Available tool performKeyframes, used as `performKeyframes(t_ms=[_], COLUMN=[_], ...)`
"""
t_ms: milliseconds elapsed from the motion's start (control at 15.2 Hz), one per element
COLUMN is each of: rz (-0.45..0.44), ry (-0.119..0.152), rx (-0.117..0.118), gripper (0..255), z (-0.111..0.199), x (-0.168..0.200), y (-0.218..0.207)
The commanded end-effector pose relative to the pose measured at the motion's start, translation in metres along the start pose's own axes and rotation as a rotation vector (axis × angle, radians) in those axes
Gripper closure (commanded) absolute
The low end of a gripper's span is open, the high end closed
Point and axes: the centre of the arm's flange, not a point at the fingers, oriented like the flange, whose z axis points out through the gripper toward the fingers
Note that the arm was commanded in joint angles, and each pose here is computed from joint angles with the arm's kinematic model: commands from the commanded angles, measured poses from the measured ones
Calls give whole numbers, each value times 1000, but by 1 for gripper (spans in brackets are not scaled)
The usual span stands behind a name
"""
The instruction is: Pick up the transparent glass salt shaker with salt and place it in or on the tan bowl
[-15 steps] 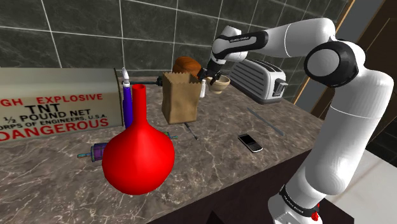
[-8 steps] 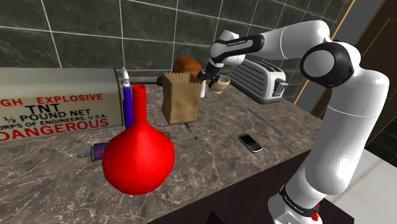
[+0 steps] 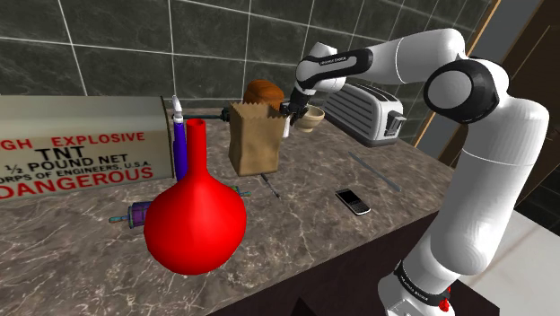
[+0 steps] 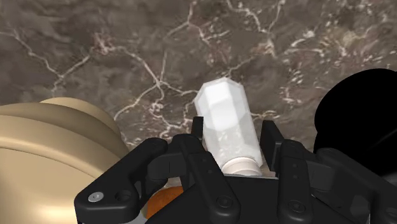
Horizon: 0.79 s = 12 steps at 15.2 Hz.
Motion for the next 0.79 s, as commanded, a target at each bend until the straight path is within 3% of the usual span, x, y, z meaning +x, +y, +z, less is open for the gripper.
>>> performKeyframes(t_ms=[0,330,726], rz=[0,0,0], ry=[-1,-1,-1], rx=[0,0,0], gripper=[255,255,255], z=[0,0,-30], x=[0,0,8], y=[0,0,-4])
